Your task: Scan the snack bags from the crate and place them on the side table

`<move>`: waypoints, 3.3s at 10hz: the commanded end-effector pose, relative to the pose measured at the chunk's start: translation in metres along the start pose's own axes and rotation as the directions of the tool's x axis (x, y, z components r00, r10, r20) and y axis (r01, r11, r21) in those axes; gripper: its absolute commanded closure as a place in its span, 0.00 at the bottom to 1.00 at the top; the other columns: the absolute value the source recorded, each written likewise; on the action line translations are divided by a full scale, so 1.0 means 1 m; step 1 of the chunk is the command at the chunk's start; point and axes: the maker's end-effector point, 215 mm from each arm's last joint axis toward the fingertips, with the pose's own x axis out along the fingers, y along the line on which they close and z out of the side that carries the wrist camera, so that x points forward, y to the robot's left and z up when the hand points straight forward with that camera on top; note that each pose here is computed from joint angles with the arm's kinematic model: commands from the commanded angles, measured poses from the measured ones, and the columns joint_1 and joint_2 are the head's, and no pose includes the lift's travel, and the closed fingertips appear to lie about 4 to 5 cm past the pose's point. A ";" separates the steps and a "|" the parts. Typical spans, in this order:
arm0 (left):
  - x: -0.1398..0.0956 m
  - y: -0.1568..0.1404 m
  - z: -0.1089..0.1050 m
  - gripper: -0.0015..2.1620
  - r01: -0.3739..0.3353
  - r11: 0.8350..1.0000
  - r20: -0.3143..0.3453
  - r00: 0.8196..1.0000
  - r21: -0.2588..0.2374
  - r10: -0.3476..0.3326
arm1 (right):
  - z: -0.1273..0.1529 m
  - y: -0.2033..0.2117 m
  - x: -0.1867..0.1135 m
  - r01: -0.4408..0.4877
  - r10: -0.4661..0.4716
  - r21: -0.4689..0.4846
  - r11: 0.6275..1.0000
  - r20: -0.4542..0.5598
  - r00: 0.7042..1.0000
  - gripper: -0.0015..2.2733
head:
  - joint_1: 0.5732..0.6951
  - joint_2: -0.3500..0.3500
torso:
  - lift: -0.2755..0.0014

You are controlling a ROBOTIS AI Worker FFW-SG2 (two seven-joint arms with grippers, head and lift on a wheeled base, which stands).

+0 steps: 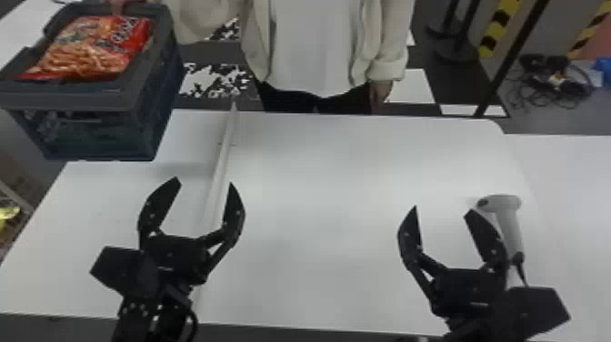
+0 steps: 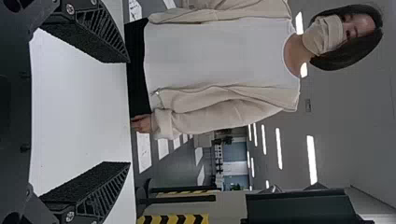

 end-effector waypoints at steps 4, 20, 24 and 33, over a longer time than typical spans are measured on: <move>-0.002 0.001 0.004 0.03 -0.003 1.000 0.016 1.000 -0.001 0.003 | 0.000 0.001 -0.001 -0.001 0.001 0.001 1.000 -0.002 1.000 0.05 | 1.00 0.52 | 0.70; 0.003 0.060 0.033 0.03 -0.063 0.998 0.004 0.998 -0.008 0.063 | -0.005 0.005 -0.009 -0.006 0.006 0.008 1.000 -0.015 1.000 0.05 | 1.00 0.58 | 0.70; 0.026 0.138 0.031 0.03 -0.136 0.990 -0.131 0.982 -0.024 0.132 | -0.006 0.015 -0.011 -0.023 0.023 0.010 1.000 -0.017 1.000 0.05 | 1.00 0.73 | 0.70; 0.106 0.236 -0.024 0.03 -0.226 0.974 -0.396 0.896 -0.024 0.199 | -0.032 0.021 -0.008 -0.044 0.039 -0.039 0.998 -0.098 0.994 0.05 | 1.00 0.90 | 0.70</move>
